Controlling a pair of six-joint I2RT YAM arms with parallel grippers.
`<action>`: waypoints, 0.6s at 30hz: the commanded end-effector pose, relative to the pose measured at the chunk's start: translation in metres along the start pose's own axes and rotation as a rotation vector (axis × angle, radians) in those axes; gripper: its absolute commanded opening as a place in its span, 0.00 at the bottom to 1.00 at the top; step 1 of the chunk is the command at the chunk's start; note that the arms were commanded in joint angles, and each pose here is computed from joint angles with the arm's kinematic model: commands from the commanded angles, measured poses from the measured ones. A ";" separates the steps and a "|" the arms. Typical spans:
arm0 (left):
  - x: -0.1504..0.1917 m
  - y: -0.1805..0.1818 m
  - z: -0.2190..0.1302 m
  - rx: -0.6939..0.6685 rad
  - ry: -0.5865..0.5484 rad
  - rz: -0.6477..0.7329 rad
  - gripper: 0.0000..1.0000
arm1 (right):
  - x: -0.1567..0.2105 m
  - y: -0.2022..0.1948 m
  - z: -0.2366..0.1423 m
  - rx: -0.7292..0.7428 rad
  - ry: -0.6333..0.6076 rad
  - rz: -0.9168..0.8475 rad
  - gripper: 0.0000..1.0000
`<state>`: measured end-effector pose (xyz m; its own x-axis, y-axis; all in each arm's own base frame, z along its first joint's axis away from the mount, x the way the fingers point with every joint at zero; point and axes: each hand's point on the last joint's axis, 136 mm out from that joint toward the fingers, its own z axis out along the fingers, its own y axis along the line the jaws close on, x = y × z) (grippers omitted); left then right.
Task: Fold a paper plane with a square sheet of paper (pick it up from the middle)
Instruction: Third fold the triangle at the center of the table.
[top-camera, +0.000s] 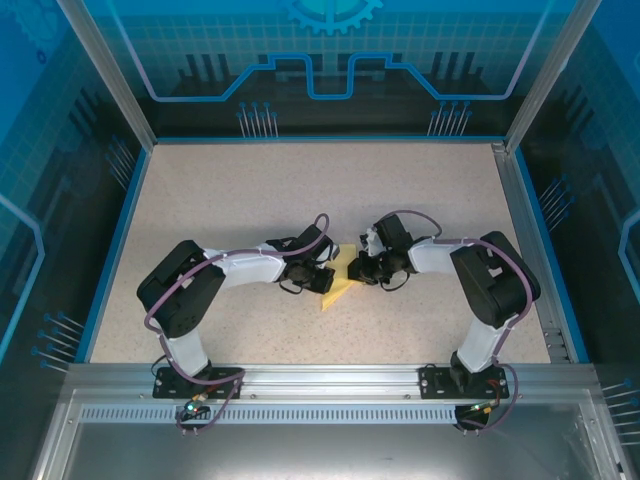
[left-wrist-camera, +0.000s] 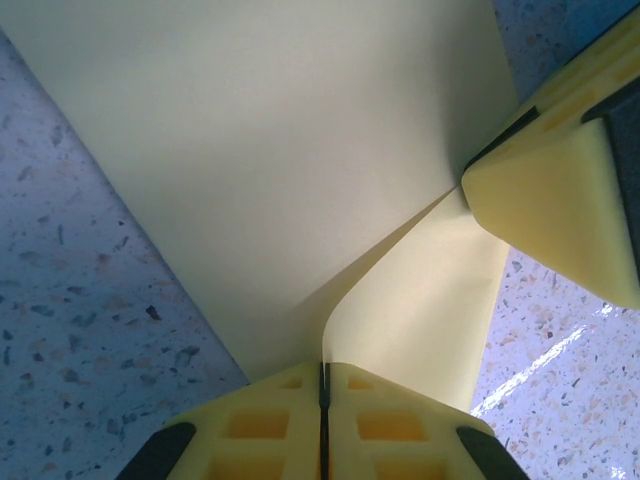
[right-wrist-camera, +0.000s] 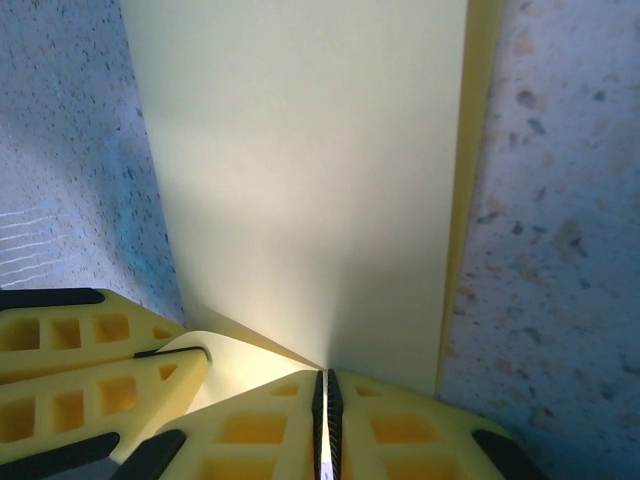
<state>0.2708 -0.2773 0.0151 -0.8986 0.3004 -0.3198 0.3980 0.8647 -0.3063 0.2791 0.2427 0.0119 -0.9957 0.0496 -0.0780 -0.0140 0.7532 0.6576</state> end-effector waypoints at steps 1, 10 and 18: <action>0.012 0.014 0.000 -0.053 0.035 -0.014 0.09 | -0.002 0.001 -0.012 0.030 -0.012 -0.008 0.14; 0.010 0.013 -0.001 -0.049 0.034 -0.012 0.09 | -0.018 0.000 -0.012 0.016 -0.029 0.001 0.14; 0.011 0.014 -0.001 -0.052 0.035 -0.015 0.09 | 0.002 -0.039 0.004 0.102 0.015 0.057 0.13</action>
<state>0.2712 -0.2769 0.0150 -0.8984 0.2999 -0.3209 0.3975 0.8660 -0.3034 0.2936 0.2326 0.0095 -0.9929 0.0778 -0.0904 0.0020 0.7689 0.6394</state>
